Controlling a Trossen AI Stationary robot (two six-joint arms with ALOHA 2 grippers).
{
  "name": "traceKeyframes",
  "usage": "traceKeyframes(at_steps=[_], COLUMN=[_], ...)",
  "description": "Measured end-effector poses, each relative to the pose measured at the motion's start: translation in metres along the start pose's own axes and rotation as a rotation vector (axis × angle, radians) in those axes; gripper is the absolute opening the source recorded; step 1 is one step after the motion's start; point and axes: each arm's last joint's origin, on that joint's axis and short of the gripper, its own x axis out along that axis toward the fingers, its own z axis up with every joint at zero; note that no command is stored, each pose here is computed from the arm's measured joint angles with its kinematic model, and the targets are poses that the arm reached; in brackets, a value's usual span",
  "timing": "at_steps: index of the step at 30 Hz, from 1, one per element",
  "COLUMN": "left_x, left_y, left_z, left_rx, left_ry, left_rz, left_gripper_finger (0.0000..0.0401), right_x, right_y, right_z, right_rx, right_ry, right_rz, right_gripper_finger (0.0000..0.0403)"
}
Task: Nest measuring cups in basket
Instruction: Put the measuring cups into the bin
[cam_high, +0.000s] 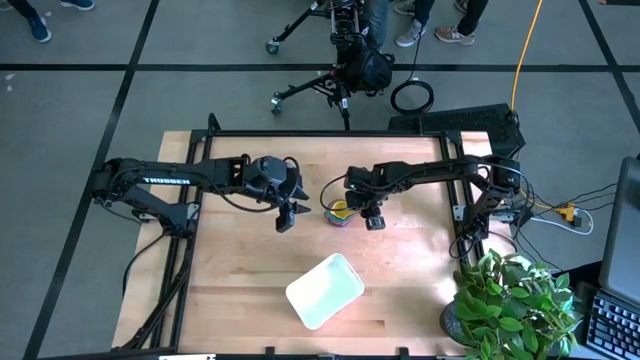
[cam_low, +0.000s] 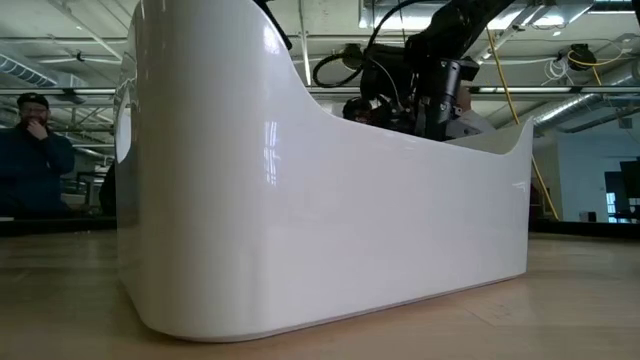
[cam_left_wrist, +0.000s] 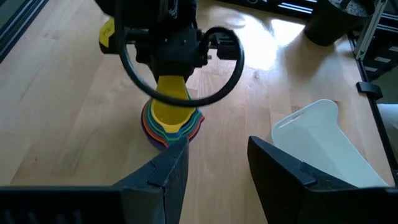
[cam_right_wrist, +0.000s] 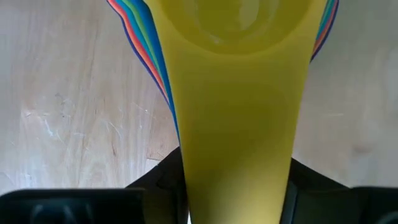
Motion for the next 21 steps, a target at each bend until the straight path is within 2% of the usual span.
traceKeyframes(at_steps=[14, 21], left_x=[0.0, -0.028], left_y=[0.002, 0.003], left_z=[-0.006, -0.011], left_rx=[0.018, 0.025], left_ry=[0.056, 0.074], left_rz=[0.042, 0.127], left_gripper_finger=[0.0168, 0.0168], right_x=[-0.027, -0.04], right_y=[0.004, 0.012], right_z=[0.0, 0.0], right_rx=[-0.01, -0.033], right_ry=[-0.07, -0.099], right_rz=[-0.023, -0.026], right_gripper_finger=[0.0125, 0.0125])
